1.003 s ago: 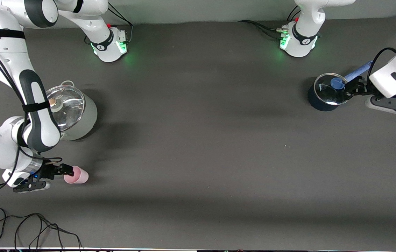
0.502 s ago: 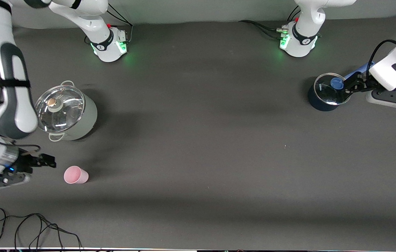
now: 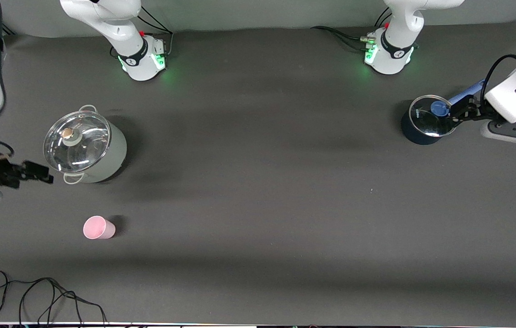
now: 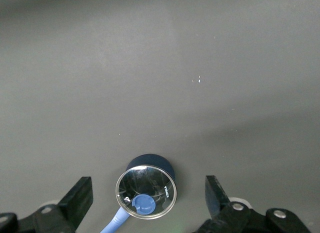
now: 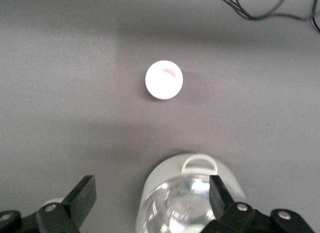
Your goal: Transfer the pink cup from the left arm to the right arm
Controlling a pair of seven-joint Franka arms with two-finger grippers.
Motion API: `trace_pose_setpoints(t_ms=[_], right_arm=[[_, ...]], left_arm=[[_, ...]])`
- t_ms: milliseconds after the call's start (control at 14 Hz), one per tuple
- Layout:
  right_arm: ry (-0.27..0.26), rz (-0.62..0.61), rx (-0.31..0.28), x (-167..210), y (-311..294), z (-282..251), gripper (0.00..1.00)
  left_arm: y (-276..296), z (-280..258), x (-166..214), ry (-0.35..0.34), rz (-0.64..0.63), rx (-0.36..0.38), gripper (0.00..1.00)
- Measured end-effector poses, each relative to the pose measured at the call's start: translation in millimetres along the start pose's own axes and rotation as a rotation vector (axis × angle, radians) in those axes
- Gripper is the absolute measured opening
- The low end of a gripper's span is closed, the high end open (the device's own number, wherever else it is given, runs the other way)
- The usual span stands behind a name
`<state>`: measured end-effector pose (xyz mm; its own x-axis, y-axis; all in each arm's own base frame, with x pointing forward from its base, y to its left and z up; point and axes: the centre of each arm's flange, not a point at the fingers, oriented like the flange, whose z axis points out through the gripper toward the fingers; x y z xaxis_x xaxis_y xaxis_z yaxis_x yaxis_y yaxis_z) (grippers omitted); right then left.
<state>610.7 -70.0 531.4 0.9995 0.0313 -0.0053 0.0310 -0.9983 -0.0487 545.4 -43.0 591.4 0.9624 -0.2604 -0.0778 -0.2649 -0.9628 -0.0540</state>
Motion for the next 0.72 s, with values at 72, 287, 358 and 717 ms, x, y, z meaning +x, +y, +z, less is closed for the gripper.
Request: trace_pose_setpoints(t_ms=[72, 287, 358, 717], right_arm=[[0.0, 0.041, 0.003, -9.1, -3.6, -15.2, 1.0], [-0.019, 0.067, 0.008, -31.5, -23.4, -45.2, 1.0], [-0.021, 0.067, 0.007, -38.5, -28.2, -53.0, 1.0], [-0.036, 0.062, 0.008, -47.4, -36.6, -52.0, 1.0]], left_arm=[[-0.6, 1.8, 1.2, -0.003, -0.001, -0.001, 1.0], [-12.2, -3.8, 0.8, 0.008, -0.022, 0.0, 1.0], [-20.9, -7.7, 0.6, 0.011, -0.038, 0.0, 1.0], [-30.7, -8.4, 8.6, -0.017, -0.052, -0.007, 1.0]])
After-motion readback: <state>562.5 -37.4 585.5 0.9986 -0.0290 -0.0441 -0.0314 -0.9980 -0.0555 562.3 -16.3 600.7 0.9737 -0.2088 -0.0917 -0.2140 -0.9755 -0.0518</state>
